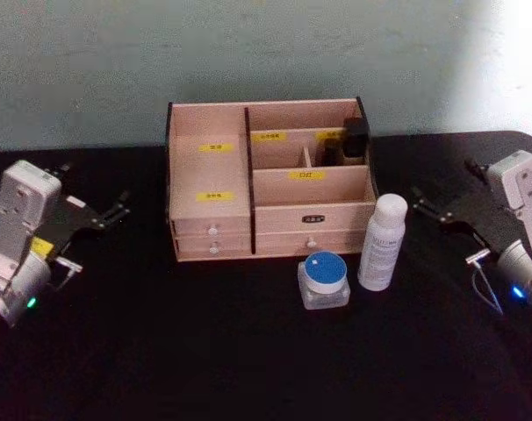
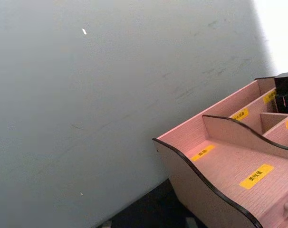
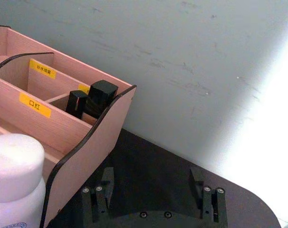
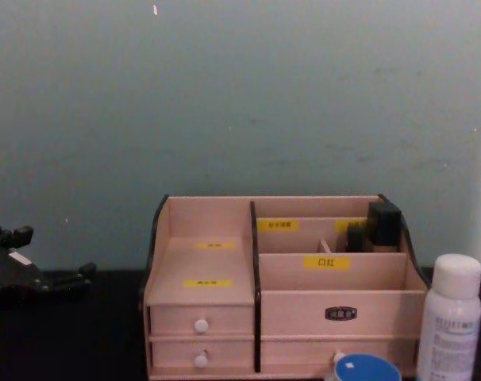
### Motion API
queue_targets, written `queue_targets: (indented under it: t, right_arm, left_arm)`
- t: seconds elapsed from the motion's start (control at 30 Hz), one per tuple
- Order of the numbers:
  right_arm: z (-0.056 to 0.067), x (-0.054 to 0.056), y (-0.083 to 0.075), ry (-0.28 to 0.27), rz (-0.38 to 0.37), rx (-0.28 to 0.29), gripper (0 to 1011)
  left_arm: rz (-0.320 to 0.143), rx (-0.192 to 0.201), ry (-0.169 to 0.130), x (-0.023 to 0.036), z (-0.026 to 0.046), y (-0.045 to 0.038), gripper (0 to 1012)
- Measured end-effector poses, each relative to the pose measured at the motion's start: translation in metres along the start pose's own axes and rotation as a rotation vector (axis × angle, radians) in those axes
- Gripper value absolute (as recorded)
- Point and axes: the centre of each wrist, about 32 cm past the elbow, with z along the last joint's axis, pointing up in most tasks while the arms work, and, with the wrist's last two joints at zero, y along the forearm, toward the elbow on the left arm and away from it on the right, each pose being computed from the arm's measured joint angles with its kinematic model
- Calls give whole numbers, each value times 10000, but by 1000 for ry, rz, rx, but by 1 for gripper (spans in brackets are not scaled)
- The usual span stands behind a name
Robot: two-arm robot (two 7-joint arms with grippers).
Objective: Pick up the facial cleanser and watermelon frost from the table and place them into the tiered storage box.
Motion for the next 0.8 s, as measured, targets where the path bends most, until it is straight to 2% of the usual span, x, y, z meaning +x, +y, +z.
queue_targets:
  t: [0.43, 0.57, 0.8]
  right_arm:
    - [-5, 7, -16, 5, 5, 0, 1002]
    - [-5, 6, -65, 7, 19, -8, 1002]
    - [27, 0, -247, 9, 61, -65, 1002]
  left_arm:
    - [0, 0, 0, 0, 0, 0, 1001]
    - [0, 0, 0, 0, 0, 0, 1001]
    - [0, 0, 0, 0, 0, 0, 1001]
